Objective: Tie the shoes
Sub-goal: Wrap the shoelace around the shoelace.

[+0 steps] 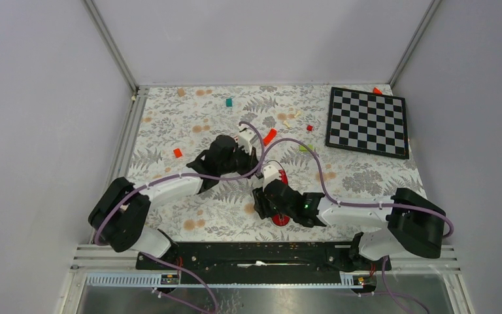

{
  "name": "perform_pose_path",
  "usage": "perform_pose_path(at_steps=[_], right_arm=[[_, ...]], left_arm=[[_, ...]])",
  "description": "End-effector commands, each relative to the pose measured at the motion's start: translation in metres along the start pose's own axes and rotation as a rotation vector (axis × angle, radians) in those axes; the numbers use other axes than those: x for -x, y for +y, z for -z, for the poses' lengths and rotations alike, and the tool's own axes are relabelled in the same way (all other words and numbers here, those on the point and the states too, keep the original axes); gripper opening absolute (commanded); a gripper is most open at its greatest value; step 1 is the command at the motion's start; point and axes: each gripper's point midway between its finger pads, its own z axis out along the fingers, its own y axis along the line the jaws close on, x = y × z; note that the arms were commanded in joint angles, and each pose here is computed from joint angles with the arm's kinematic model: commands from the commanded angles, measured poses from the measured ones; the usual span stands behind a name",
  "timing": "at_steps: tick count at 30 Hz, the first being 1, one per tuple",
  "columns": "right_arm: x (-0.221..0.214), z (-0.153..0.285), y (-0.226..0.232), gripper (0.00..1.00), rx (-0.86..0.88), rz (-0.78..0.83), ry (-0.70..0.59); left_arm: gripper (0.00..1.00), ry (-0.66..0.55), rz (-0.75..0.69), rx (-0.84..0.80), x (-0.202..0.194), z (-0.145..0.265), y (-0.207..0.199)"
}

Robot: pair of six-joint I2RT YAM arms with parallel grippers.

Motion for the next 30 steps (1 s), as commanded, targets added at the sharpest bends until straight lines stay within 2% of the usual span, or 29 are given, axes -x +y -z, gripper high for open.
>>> perform_pose_path(at_steps=[1, 6, 22, 26, 30], right_arm=[[0.011, -0.012, -0.005, 0.51, -0.045, -0.006, -0.1], [0.005, -0.015, -0.009, 0.51, -0.061, -0.002, -0.087], [-0.013, -0.032, -0.008, 0.51, -0.16, 0.122, 0.027], [-0.023, -0.033, -0.007, 0.48, -0.191, 0.128, 0.048], [-0.036, -0.034, -0.009, 0.4, -0.233, 0.129, 0.058]], left_arm=[[0.0, 0.029, 0.087, -0.157, 0.009, -0.006, -0.012], [0.0, 0.099, 0.174, -0.24, -0.001, -0.01, -0.014], [0.0, 0.163, 0.274, -0.183, 0.006, -0.017, 0.004], [0.0, 0.157, 0.279, -0.172, 0.01, -0.018, 0.007], [0.0, 0.158, 0.281, -0.174, 0.014, -0.02, 0.008]])
